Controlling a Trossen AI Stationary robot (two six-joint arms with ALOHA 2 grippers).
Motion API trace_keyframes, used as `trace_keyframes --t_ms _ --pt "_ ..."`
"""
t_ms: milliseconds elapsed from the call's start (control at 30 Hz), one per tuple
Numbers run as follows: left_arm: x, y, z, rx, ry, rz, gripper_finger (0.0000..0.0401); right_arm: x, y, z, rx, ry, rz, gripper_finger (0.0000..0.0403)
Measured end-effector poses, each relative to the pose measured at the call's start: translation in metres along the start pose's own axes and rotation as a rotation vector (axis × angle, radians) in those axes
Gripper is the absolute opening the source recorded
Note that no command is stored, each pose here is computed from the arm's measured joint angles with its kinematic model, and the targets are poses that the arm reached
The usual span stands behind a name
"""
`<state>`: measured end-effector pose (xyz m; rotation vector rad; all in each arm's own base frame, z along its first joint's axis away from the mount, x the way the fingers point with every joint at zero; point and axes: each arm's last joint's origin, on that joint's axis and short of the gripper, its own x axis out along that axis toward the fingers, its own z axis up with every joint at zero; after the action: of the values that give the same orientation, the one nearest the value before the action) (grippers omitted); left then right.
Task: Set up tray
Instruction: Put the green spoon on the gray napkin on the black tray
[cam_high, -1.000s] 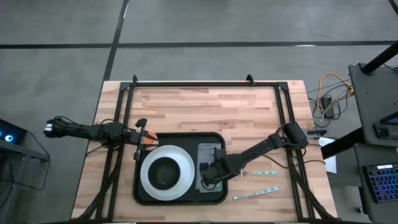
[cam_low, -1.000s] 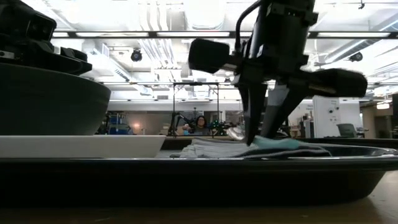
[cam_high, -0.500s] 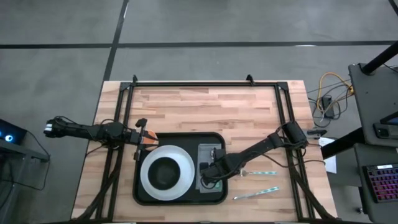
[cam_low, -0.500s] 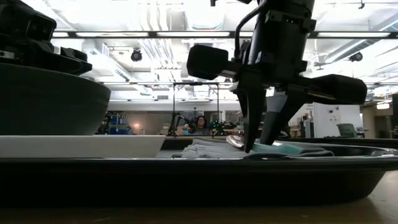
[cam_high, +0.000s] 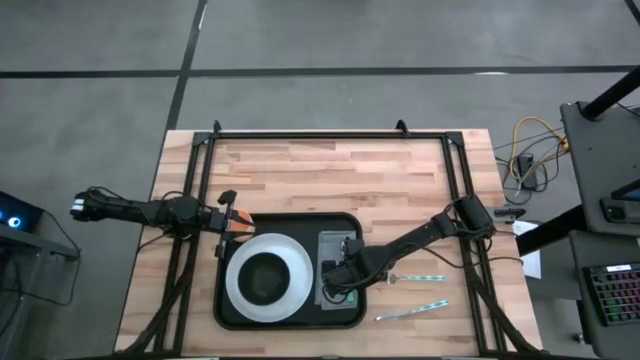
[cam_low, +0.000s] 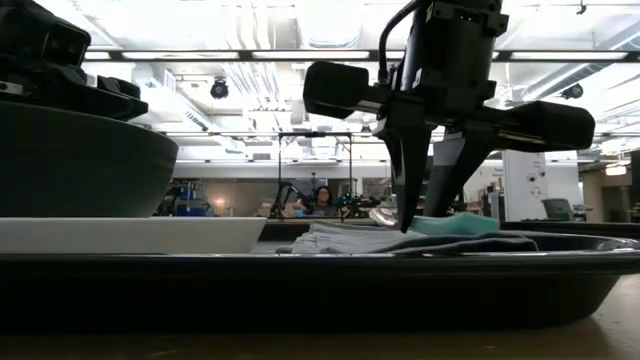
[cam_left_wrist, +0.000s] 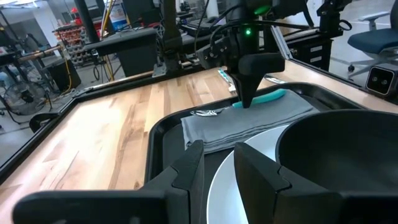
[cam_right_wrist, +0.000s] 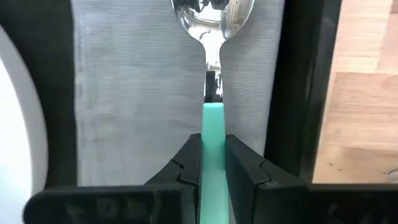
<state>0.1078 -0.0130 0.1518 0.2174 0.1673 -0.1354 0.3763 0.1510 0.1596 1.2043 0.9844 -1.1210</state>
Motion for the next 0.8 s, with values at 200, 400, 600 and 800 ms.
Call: trace_keyframes --t_ms 200,400,600,800 --pt "0.0 0.0 0.0001 0.0 0.0 0.0 0.0071 0.0001 -0.0005 0.0001 0.005 0.002 -0.006 0.0035" --pt "0.0 0.0 0.0001 0.0 0.0 0.0 0.0071 0.0013 -0.002 -0.0006 0.01 0.029 -0.022 0.0073" --pt "0.0 0.0 0.0001 0.0 0.0 0.0 0.0071 0.0017 -0.0019 -0.0013 0.009 0.051 -0.026 0.0113" --pt "0.0 0.0 0.0001 0.0 0.0 0.0 0.0071 0.0014 -0.0011 -0.0015 0.002 0.048 -0.016 0.0139"
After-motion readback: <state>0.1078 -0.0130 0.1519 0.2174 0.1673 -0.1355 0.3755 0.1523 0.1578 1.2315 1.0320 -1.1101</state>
